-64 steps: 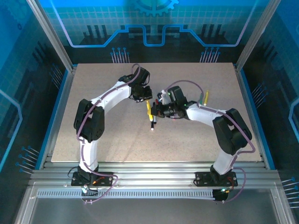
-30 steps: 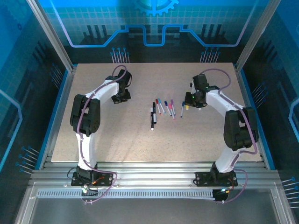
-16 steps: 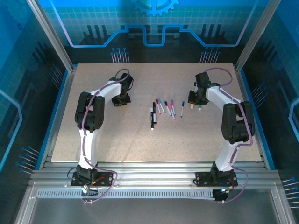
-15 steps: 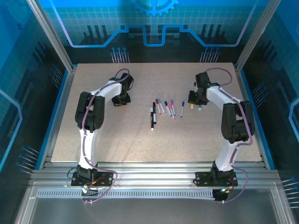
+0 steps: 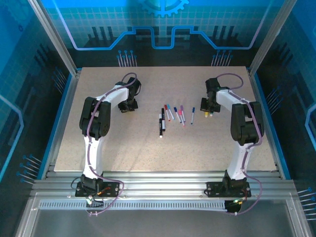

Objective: Open the pen caps

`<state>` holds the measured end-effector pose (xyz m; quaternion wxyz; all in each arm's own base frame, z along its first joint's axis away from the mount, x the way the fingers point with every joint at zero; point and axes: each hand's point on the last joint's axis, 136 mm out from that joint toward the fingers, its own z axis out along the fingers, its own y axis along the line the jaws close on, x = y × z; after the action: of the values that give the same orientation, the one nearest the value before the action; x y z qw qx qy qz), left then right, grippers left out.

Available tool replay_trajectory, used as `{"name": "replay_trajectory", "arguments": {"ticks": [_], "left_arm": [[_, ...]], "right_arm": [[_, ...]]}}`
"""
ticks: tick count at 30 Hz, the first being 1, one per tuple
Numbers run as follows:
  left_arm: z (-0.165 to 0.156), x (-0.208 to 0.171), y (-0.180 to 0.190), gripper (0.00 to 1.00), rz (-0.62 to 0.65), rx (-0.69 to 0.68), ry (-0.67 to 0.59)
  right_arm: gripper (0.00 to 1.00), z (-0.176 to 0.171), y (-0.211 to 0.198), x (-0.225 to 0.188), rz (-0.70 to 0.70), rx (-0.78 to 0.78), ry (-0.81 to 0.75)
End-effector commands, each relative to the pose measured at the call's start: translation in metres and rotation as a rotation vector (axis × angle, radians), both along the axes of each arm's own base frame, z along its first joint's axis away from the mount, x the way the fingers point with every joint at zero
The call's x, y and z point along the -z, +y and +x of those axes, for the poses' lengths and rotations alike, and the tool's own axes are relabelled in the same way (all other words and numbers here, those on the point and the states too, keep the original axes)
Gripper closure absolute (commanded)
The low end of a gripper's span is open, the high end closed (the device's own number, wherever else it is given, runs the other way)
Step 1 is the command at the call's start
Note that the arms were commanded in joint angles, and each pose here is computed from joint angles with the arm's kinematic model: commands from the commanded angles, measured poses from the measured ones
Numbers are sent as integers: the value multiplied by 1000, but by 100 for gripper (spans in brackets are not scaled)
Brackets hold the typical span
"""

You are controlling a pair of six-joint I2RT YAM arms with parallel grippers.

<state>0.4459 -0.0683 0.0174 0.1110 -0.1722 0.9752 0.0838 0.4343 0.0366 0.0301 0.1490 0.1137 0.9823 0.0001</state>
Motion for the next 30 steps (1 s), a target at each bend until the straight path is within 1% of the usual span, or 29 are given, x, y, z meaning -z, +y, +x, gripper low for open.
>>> {"name": "replay_trajectory", "arguments": {"ticks": [1,7,10,13,15,21,24,25,30], "left_arm": [[1,-4,5,74,15,12,14],[5,-18,-1,74,-21,14,-17],[6,-27,-7,73,-42,17,-37],[7,-37,-11,70,-53,24,-60],[8,-45,-14,68,-58,30,-77],[9,-68,-28,56,-75,72,-144],[9,-77,-37,54,-84,90,-167],[9,-80,-39,54,-86,95,-173],[11,-85,-43,55,-87,100,-188]], "right_arm": [[97,-2,-15,2,-49,29,34],[93,-4,-24,1,-106,50,55],[88,-5,-24,2,-104,50,59],[81,-6,-21,2,-106,44,61],[81,-6,-20,2,-110,41,64],[79,-5,-18,-6,-121,35,47],[77,-5,-18,-8,-128,32,50],[74,-4,-18,-10,-128,31,48],[73,-4,-19,-11,-139,28,55]]}}
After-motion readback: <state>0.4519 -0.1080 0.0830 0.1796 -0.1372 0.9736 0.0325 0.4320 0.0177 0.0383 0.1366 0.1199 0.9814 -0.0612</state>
